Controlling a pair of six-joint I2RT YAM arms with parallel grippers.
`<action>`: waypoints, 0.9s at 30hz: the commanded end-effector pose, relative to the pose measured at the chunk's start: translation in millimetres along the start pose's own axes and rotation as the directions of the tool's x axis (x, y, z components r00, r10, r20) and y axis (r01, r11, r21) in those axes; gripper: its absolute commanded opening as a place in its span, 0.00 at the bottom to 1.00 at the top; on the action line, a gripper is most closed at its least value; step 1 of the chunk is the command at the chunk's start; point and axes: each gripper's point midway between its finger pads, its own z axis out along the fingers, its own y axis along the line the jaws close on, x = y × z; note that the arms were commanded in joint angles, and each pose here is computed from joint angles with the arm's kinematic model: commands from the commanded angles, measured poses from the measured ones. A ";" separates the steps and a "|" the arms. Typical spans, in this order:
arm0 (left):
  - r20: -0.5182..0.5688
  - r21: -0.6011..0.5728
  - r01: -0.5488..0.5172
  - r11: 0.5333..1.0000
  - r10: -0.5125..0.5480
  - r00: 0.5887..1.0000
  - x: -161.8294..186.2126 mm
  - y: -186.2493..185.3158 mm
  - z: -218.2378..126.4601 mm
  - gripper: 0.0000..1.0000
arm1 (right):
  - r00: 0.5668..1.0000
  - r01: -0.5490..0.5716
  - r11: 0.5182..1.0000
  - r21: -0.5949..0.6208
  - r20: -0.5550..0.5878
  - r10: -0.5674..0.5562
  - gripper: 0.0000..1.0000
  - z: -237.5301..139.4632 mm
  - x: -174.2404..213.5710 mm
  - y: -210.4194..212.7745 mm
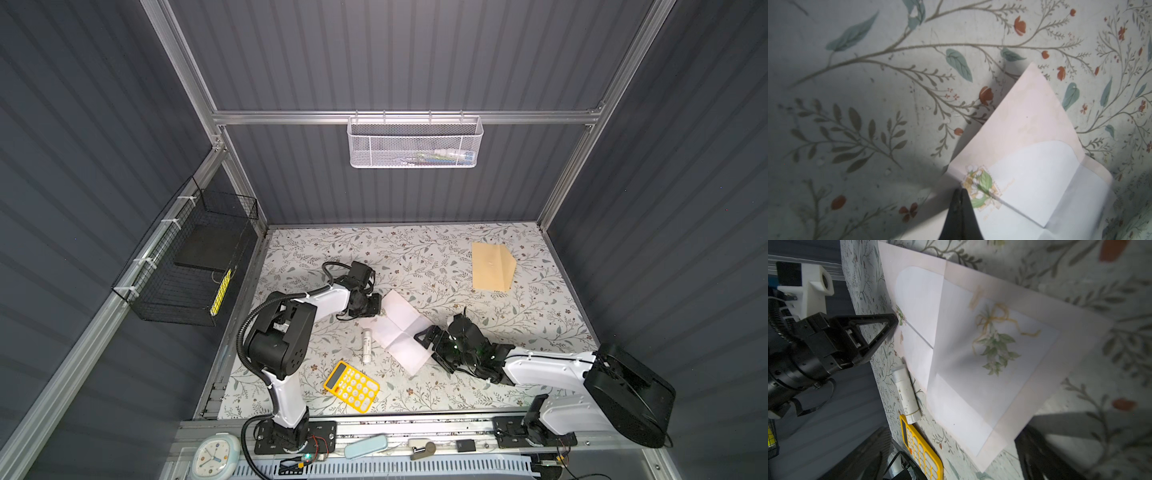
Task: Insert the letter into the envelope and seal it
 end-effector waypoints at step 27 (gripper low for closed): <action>-0.104 0.007 0.051 0.999 -0.050 0.993 40.3 -1.2 7.7 0.02 | 0.994 0.091 0.965 -0.245 -0.035 -0.102 0.95 48.7 -44.2 113.1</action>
